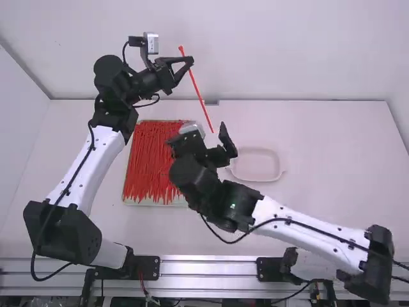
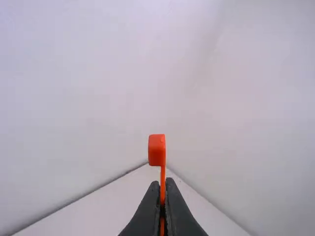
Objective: Fasten the cable tie
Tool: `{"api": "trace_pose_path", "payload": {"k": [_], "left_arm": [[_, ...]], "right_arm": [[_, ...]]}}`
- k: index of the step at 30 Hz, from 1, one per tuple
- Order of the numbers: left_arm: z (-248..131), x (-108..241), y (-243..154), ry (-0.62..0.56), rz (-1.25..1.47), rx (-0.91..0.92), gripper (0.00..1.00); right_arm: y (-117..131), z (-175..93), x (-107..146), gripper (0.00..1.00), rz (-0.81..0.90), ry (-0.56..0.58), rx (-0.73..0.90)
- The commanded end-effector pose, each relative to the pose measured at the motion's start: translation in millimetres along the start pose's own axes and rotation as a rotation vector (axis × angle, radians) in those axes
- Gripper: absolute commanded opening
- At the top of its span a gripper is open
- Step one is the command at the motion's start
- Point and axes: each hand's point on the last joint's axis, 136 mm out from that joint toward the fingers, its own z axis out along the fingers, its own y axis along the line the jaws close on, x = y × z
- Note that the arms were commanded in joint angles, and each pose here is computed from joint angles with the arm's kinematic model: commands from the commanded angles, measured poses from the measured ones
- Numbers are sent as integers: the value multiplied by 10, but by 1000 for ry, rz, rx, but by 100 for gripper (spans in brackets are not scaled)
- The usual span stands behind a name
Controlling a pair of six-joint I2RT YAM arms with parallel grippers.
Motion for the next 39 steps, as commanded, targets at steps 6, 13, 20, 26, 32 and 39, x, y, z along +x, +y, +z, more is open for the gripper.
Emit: {"api": "trace_pose_path", "payload": {"k": [6, 13, 20, 26, 32, 39], "left_arm": [[-39, 33, -340, 63, 122, 176, 2], [-96, 170, -522, 126, 196, 296, 2], [-207, 255, -778, 172, 276, 454, 2], [-241, 306, -830, 195, 281, 494, 2], [-302, 374, -878, 225, 301, 551, 2], [-307, 425, -913, 238, 305, 576, 2]], "right_arm": [[-381, 25, -175, 99, 96, -30, -256], [-472, -1, -156, 99, 152, -53, -550], [-589, -46, -166, 99, 228, -107, -826], [-719, -5, -215, 99, 262, -183, -969], [-850, -26, -240, 99, 303, -283, -1211], [-923, 94, -201, 99, 340, -318, -1354]]}}
